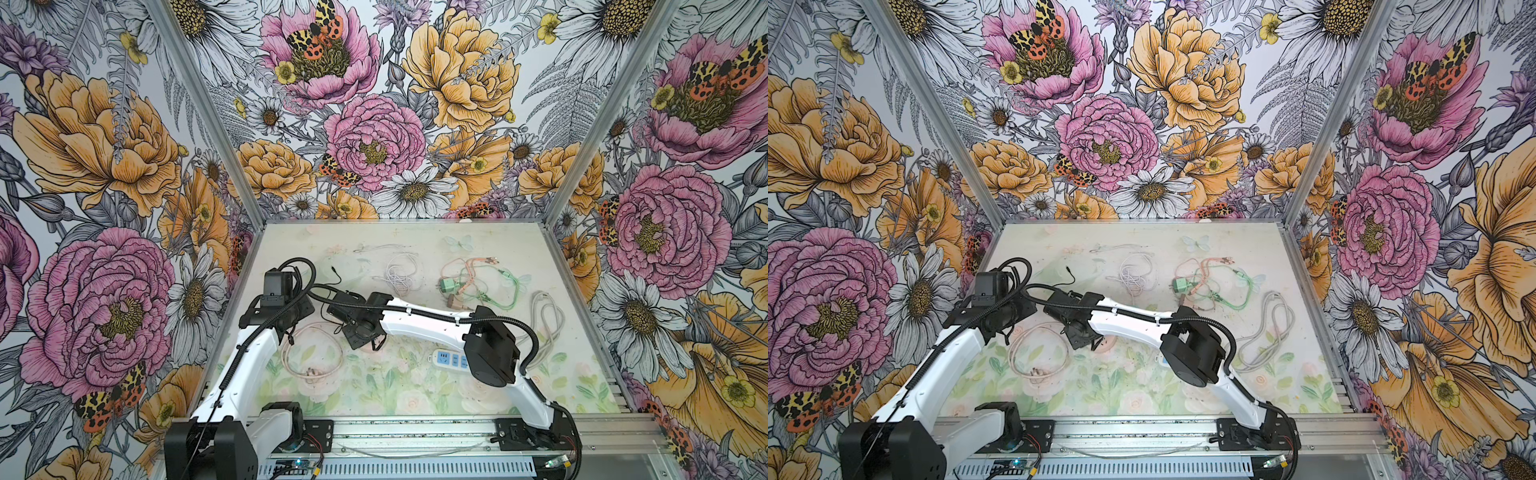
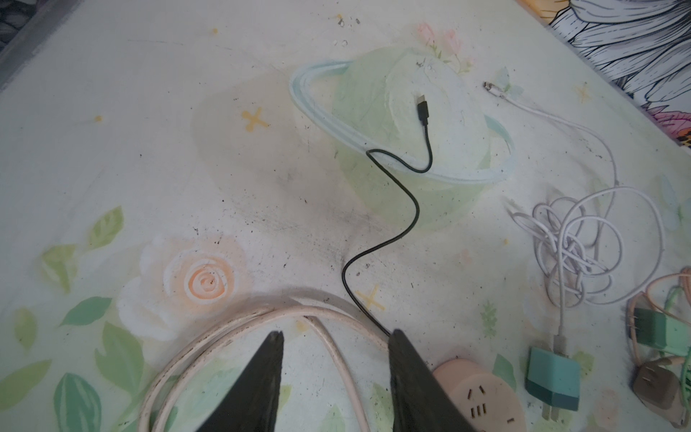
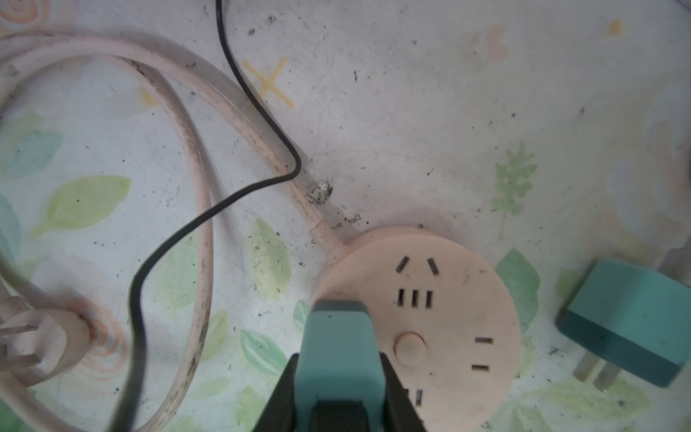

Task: Insert plugs into power strip
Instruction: Insert the plug into the socket.

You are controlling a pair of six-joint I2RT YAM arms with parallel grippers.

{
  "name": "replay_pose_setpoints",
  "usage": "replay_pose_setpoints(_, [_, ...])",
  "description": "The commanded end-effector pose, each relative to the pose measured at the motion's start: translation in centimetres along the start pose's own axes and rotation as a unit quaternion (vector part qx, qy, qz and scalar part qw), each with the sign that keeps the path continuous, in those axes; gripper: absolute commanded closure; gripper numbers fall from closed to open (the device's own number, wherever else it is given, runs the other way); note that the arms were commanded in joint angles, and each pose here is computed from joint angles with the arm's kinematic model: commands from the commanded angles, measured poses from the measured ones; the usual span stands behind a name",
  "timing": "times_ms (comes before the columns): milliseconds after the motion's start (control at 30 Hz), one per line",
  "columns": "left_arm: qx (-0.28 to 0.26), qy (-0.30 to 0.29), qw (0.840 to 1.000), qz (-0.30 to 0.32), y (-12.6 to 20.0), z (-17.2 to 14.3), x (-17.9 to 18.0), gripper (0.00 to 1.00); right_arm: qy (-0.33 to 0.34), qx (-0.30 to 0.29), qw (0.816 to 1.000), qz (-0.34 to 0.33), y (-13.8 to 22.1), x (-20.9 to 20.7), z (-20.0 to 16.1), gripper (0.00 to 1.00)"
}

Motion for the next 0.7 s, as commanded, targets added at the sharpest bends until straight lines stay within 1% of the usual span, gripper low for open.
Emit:
replay_pose_setpoints(0, [-0.004, 0.005, 1.000, -0.003, 0.4, 0.1, 0.0, 0.52, 0.009, 0.090, 0.996, -0.024, -4.5, -2.3, -3.9, 0.91])
replay_pose_setpoints(200, [0.000, 0.000, 1.000, -0.003, 0.3, -0.2, -0.1, 0.52, 0.013, 0.069, 0.997, -0.021, -2.9, -2.4, -2.8, 0.80])
replay_pose_setpoints(367, [0.000, 0.000, 1.000, -0.002, 0.2, -0.2, 0.0, 0.52, 0.011, 0.056, 0.998, -0.020, -1.9, -2.5, -2.2, 0.75])
replay_pose_setpoints(667, [0.002, -0.003, 1.000, -0.004, 0.2, -0.3, -0.2, 0.52, 0.009, 0.027, 1.000, -0.009, 0.4, -2.2, -0.8, 0.64])
Point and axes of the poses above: each gripper's point midway between its finger pads, its own y axis back along the fingers, its own x axis along the line the jaws close on, z = x × y, the point moved 1 cm from there along y, back along the fingers, and after that the axes turned 7 degrees about y, right-handed, at the moved point
